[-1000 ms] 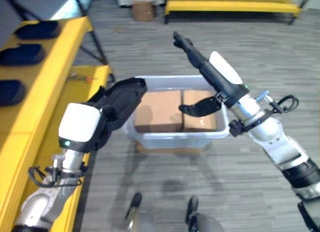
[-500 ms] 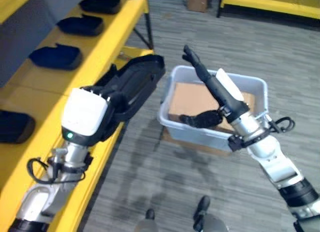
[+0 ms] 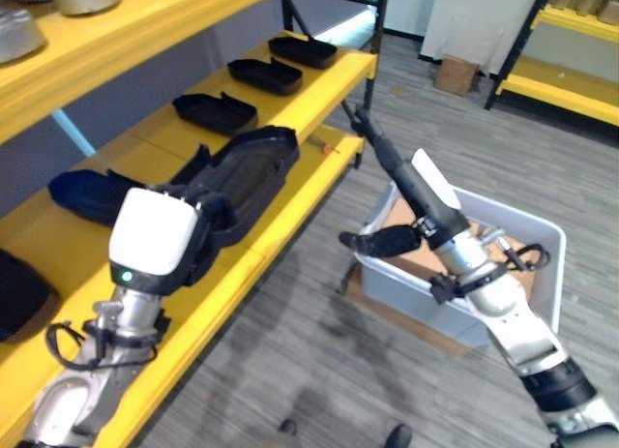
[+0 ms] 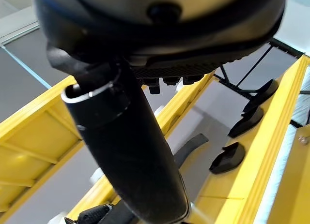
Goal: Move parts from the plastic box to the shelf.
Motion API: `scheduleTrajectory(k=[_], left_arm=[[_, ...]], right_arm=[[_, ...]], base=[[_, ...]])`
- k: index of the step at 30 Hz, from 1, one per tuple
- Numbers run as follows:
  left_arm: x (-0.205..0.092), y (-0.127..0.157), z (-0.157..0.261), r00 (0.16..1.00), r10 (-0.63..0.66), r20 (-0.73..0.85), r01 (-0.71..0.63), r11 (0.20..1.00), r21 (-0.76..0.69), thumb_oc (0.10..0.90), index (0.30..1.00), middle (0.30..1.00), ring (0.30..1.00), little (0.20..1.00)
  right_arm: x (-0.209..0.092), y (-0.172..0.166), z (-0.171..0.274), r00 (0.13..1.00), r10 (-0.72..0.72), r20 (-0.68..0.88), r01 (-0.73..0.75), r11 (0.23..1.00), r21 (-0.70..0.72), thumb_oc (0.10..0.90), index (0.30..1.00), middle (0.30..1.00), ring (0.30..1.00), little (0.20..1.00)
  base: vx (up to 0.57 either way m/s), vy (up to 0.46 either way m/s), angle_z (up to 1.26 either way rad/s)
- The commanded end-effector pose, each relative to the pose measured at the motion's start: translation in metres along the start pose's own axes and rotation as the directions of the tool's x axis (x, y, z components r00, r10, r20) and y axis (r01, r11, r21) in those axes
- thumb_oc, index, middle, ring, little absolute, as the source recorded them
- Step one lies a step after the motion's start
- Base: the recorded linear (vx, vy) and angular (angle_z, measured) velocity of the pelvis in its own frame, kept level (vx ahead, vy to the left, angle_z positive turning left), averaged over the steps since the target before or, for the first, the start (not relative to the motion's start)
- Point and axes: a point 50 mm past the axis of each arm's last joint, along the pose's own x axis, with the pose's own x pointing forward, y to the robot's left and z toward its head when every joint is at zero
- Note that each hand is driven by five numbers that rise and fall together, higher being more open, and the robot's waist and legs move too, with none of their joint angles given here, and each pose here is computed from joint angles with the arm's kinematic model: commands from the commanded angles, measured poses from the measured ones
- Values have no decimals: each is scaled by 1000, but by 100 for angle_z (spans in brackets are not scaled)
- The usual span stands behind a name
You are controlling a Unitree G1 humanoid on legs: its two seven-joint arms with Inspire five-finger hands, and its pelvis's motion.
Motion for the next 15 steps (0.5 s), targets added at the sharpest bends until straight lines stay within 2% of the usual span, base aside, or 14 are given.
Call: scheduleTrajectory(k=[1, 5, 9, 15], left_arm=[[28, 50, -6, 951, 296, 84, -303, 949, 91, 400, 300, 300, 300, 300], [37, 51, -4, 946, 290, 141, -307, 945, 114, 400, 300, 300, 300, 300], [37, 48, -2, 945, 297, 134, -310, 946, 92, 400, 300, 300, 300, 300], [31, 49, -7, 950, 300, 89, -308, 946, 100, 400, 300, 300, 300, 300]], right_arm=[[14, -7, 24, 984, -61, 167, 66, 998, -24, 900, 1000, 1000, 1000, 1000], [14, -1, 25, 984, -57, 169, 62, 998, -24, 900, 1000, 1000, 1000, 1000], [21, 4, 31, 978, -53, 201, 56, 998, -12, 900, 1000, 1000, 1000, 1000], [27, 14, 31, 977, -26, 211, 19, 999, 37, 900, 1000, 1000, 1000, 1000]], base=[[-42, 340, 12], [-47, 311, 1], [-106, 120, -2], [-76, -9, -40]])
